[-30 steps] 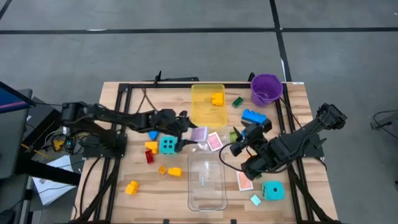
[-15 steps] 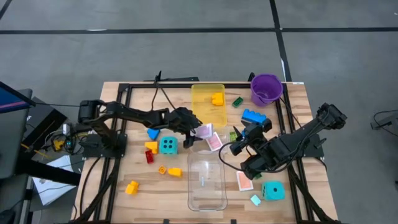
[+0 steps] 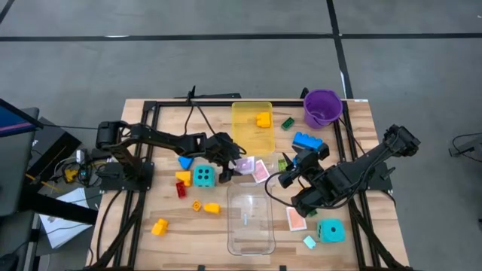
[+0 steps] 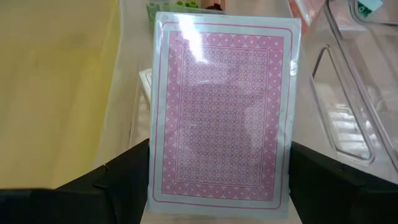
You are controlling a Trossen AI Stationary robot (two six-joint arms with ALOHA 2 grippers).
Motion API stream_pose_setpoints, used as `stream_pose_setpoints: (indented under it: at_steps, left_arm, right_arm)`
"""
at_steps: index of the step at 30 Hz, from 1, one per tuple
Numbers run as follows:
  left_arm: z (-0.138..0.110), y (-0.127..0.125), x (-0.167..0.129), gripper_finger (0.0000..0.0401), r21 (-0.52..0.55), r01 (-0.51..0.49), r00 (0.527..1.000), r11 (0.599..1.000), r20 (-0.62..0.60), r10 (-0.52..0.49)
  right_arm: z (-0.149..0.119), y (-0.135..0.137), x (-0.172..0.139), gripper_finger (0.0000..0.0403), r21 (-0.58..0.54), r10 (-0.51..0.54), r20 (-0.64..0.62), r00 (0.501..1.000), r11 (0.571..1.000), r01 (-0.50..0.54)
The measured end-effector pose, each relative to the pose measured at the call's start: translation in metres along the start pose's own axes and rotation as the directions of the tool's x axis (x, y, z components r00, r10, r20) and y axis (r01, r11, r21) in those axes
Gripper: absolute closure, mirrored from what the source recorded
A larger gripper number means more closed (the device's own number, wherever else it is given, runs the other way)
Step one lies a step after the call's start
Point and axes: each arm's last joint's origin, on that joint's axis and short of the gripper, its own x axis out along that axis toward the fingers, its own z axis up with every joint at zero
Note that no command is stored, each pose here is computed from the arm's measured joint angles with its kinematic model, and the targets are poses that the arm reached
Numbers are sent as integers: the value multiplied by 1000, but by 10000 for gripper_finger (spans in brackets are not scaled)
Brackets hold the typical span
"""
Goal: Pick & Place Toys
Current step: Put the pink deck of cards into the top transparent bin
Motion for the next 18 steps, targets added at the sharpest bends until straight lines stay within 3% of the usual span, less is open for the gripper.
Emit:
stream_pose_setpoints:
  at_steps: [18]
  left_arm:
    - [0,0,0,79,7,0,1000,1000,-1,0]
  right_arm:
    - [0,0,0,229,0,0,0,1000,1000,0]
